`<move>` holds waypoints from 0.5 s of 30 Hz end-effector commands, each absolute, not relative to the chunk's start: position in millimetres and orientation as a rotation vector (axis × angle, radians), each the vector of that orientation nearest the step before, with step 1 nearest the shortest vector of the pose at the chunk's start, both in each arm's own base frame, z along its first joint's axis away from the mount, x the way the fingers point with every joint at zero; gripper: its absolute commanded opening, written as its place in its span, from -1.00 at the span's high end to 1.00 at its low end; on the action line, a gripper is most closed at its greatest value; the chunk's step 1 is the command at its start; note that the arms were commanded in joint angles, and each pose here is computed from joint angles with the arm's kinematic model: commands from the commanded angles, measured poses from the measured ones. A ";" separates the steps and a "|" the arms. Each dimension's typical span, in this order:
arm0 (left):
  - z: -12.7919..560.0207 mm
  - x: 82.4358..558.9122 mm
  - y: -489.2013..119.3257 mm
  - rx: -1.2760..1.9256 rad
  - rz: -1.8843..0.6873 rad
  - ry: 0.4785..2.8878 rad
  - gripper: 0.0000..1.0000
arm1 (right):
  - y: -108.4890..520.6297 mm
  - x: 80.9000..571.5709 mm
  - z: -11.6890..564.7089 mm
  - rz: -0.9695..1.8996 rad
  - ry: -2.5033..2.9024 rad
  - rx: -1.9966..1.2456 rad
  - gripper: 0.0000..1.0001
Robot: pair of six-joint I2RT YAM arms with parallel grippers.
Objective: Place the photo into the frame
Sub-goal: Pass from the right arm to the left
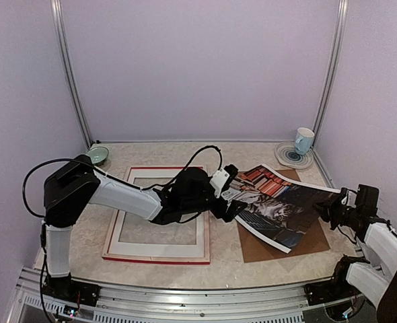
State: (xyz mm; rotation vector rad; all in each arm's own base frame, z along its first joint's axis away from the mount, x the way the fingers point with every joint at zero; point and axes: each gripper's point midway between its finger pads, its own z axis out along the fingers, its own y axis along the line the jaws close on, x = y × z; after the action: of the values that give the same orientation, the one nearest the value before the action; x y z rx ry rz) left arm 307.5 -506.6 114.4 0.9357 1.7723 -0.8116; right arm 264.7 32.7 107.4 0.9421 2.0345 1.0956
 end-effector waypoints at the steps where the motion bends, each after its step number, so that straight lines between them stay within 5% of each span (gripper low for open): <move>1: 154.8 282.8 -499.9 1.086 -0.542 1.440 -0.98 | 37.2 270.1 126.1 1.173 2.013 0.978 1.00; 15: 141.0 215.1 -490.5 1.363 -0.448 1.073 -0.98 | 48.5 287.5 171.5 1.297 1.959 0.922 1.00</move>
State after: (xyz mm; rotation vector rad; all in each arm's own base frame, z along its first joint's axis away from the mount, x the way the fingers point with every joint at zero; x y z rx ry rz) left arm 223.4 -478.5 102.5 1.3599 1.2594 -0.4988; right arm 281.0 41.6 148.7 0.9812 1.9861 1.2448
